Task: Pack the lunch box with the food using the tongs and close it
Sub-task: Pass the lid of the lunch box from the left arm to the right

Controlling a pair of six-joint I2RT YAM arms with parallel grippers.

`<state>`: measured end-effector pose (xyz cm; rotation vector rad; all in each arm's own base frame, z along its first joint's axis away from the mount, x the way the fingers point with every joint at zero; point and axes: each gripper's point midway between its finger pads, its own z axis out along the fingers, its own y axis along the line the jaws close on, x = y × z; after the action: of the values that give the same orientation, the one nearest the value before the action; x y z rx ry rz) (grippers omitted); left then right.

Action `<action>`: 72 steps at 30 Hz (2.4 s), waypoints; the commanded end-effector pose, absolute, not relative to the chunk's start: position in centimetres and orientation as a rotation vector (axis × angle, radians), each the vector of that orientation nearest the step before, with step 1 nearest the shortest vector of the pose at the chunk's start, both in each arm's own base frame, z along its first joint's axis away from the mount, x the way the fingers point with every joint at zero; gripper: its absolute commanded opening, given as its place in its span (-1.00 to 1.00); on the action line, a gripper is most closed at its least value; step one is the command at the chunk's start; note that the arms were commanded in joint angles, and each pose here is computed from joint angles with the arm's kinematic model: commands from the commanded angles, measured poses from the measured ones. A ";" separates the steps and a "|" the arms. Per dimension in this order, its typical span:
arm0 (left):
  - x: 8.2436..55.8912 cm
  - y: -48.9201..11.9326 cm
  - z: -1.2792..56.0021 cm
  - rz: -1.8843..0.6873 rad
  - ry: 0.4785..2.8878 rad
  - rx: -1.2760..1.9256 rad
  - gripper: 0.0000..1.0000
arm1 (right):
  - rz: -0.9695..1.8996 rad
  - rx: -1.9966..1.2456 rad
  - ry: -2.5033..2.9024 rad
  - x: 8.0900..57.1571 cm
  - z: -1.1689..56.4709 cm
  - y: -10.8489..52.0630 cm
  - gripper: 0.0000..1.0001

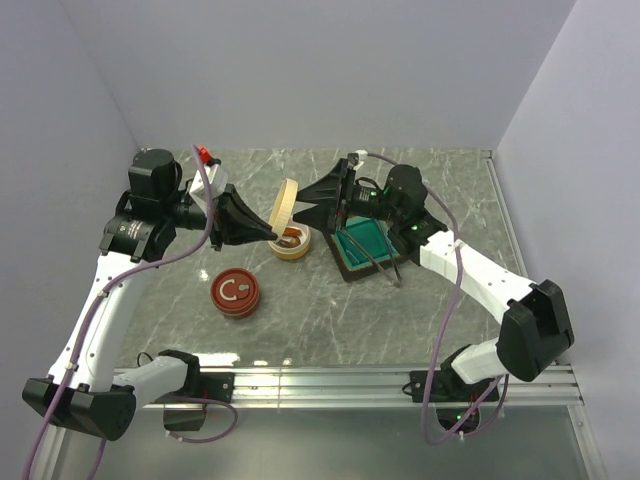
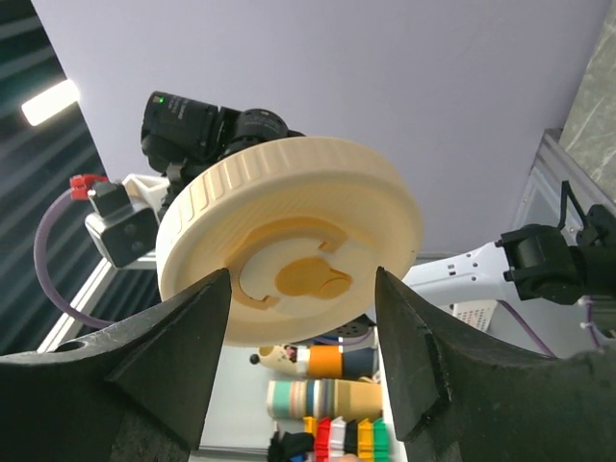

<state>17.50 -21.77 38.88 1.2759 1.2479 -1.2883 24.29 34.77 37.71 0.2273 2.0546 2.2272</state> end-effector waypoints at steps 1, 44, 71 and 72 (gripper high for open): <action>16.6 -21.8 40.5 -1.235 1.149 1.328 -0.99 | 2.272 0.255 2.008 24.5 38.6 34.9 0.36; 18.2 -22.2 40.9 -1.162 1.160 1.320 -0.99 | 2.032 -0.131 2.147 23.2 35.5 33.9 -0.78; 16.8 -22.4 46.0 -1.395 1.172 1.196 -0.99 | 0.665 -0.859 0.842 22.1 44.4 25.3 -0.03; 16.6 -22.4 46.2 -1.419 1.192 1.176 -0.99 | 0.629 -0.857 0.799 21.9 44.6 25.5 -0.03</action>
<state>17.83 -22.48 44.60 1.1799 1.2259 -1.4019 22.55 25.54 40.80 -0.8665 1.0758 0.8123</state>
